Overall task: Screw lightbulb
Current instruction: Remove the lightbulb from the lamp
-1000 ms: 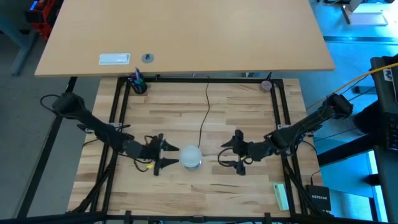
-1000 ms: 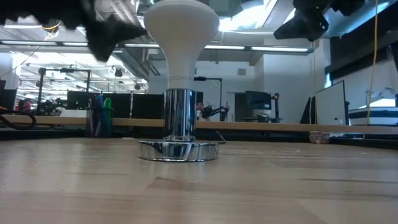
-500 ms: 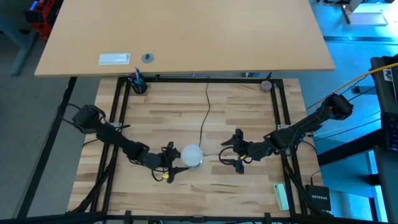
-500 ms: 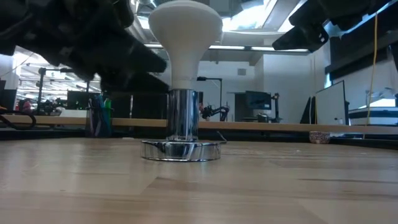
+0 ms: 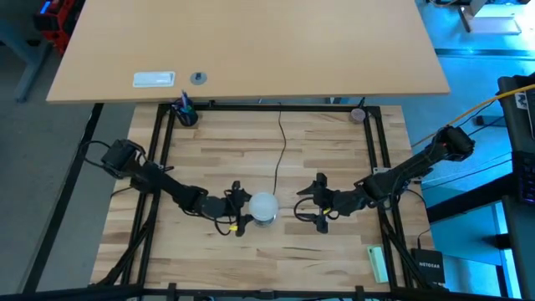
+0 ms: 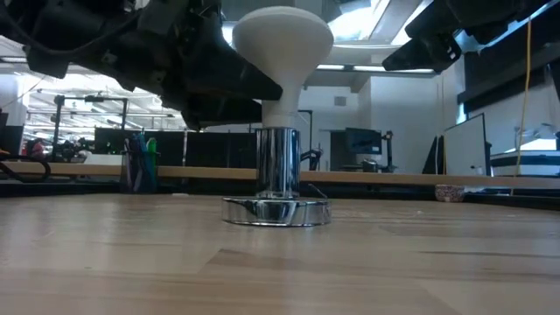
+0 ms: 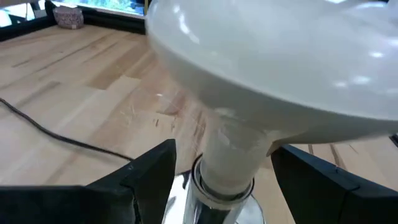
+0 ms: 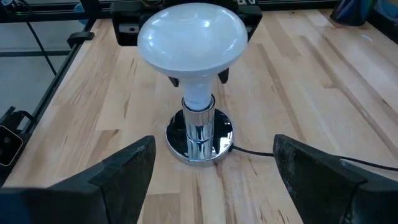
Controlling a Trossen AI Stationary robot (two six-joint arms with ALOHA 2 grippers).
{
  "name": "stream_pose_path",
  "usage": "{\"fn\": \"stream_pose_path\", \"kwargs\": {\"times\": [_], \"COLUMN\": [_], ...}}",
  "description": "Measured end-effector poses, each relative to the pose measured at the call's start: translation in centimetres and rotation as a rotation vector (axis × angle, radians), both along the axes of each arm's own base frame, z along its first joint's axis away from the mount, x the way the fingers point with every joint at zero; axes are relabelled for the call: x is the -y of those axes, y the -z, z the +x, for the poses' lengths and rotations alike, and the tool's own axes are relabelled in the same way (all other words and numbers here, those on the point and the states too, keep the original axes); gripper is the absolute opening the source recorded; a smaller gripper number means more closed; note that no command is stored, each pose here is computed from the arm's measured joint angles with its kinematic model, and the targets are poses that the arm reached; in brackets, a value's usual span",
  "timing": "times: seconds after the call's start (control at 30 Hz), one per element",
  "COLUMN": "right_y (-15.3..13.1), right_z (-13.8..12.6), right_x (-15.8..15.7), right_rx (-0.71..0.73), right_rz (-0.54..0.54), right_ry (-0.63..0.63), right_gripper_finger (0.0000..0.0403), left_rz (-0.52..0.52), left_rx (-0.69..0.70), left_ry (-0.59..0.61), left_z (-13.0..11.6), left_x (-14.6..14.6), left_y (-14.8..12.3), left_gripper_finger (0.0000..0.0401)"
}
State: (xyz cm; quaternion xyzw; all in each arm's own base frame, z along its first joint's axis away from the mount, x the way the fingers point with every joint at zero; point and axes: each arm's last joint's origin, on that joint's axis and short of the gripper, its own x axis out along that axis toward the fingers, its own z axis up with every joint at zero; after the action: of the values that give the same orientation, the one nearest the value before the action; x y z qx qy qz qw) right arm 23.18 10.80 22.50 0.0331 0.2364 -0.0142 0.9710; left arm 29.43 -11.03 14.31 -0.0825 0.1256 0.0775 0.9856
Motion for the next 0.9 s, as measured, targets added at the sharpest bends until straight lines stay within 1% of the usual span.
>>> {"fn": "stream_pose_path", "kwargs": {"times": [0.23, 0.37, 0.43, 0.53, 0.63, 0.8, 0.9], "right_y": [0.0, 0.0, 0.0, 0.0, 0.0, 0.0, 0.0], "right_z": [0.0, 0.0, 0.0, 0.0, 0.0, 0.0, 0.0], "right_x": [0.0, 0.0, 0.0, 0.0, 0.0, 0.1, 0.1], "right_rx": [0.004, 0.005, 0.004, 0.003, 0.002, -0.001, -0.001], "right_rz": [-0.009, -0.018, -0.018, -0.021, -0.027, -0.033, -0.033], "right_ry": [0.003, 0.009, 0.009, 0.007, 0.004, 0.002, 0.002], "right_gripper_finger": [0.0328, 0.0328, 0.0328, 0.0328, 0.0328, 0.0328, 0.0328], "left_rz": [0.037, 0.071, 0.065, 0.044, 0.060, 0.052, 0.049], "left_rx": [0.008, 0.012, 0.039, 0.097, 0.102, 0.110, 0.145], "left_ry": [0.039, 0.052, 0.046, 0.043, 0.039, 0.037, 0.036], "left_z": [1.2, 2.2, 2.6, 2.9, 2.9, 3.0, 3.1], "left_x": [0.1, 0.5, 0.6, 0.6, 0.4, 0.3, 0.3], "left_y": [0.3, 1.5, 2.0, 2.1, 2.1, 2.0, 1.3], "left_gripper_finger": [0.0253, 0.0253, 0.0253, 0.0253, 0.0253, 0.0252, 0.0235]}}
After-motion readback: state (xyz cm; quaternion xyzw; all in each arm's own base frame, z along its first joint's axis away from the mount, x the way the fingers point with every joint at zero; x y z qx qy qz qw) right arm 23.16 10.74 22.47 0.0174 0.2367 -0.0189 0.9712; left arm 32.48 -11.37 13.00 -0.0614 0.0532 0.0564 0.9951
